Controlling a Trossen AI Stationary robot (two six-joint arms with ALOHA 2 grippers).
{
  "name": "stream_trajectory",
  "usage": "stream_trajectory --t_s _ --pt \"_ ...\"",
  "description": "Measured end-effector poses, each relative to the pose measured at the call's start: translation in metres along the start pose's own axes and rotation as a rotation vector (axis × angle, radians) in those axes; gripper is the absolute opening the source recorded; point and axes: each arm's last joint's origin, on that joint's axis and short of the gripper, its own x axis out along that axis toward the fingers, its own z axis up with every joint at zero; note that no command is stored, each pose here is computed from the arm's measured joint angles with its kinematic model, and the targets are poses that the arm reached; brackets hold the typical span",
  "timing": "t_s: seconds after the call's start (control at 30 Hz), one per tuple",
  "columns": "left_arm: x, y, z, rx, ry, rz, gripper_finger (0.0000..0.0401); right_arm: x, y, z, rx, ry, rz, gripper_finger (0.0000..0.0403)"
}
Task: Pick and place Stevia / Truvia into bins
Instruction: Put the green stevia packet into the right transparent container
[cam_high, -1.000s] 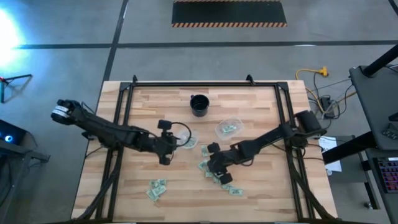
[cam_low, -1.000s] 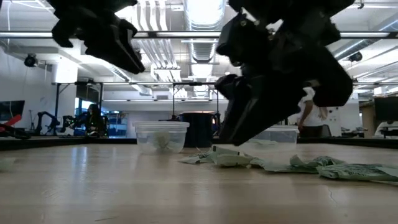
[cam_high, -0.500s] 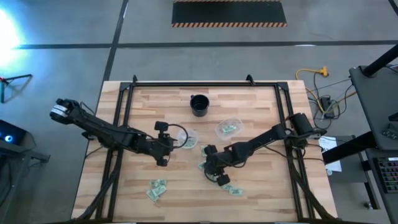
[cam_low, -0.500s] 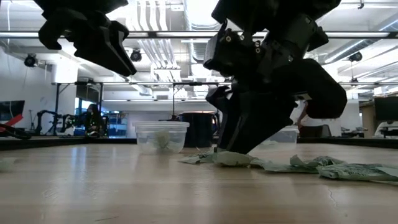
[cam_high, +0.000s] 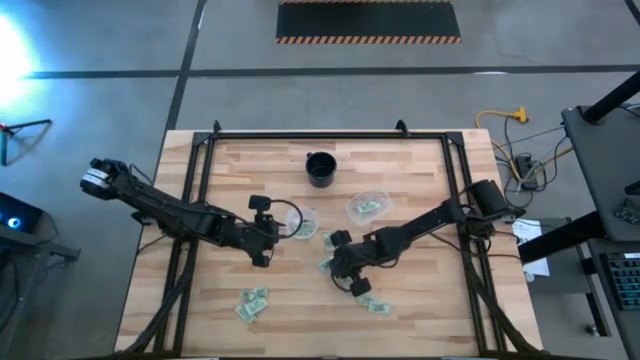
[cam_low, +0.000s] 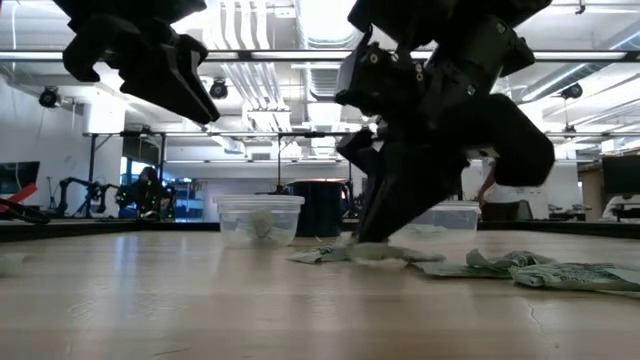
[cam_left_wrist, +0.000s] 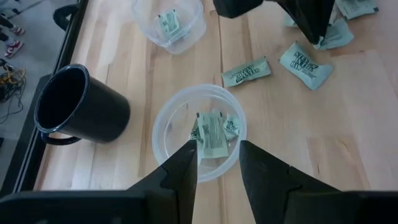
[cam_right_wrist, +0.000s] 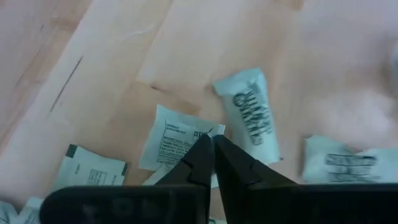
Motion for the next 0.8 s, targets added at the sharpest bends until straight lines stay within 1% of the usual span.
stream_trajectory --t_s 0.37,0.47,0.57,0.67,0.8 --pt "0.0 0.0 0.0 -0.001 0.0 0.0 0.0105 -0.031 -0.003 0.009 0.007 -0.054 -0.032 0.0008" --pt "0.0 0.0 0.0 -0.001 0.0 -0.001 0.0105 -0.043 -0.005 0.008 0.006 -0.027 -0.085 0.0008" --pt "0.0 0.0 0.0 -0.001 -0.001 -0.001 0.0105 -0.059 -0.009 0.005 0.01 0.029 -0.171 0.0008" --pt "0.0 0.0 0.0 -0.001 -0.001 -0.001 0.0105 -0.079 -0.018 0.002 0.04 0.058 -0.241 0.0008" --pt "0.0 0.0 0.0 -0.001 0.0 -0.001 0.0105 -0.108 -0.032 -0.001 0.09 0.055 -0.332 0.0008"
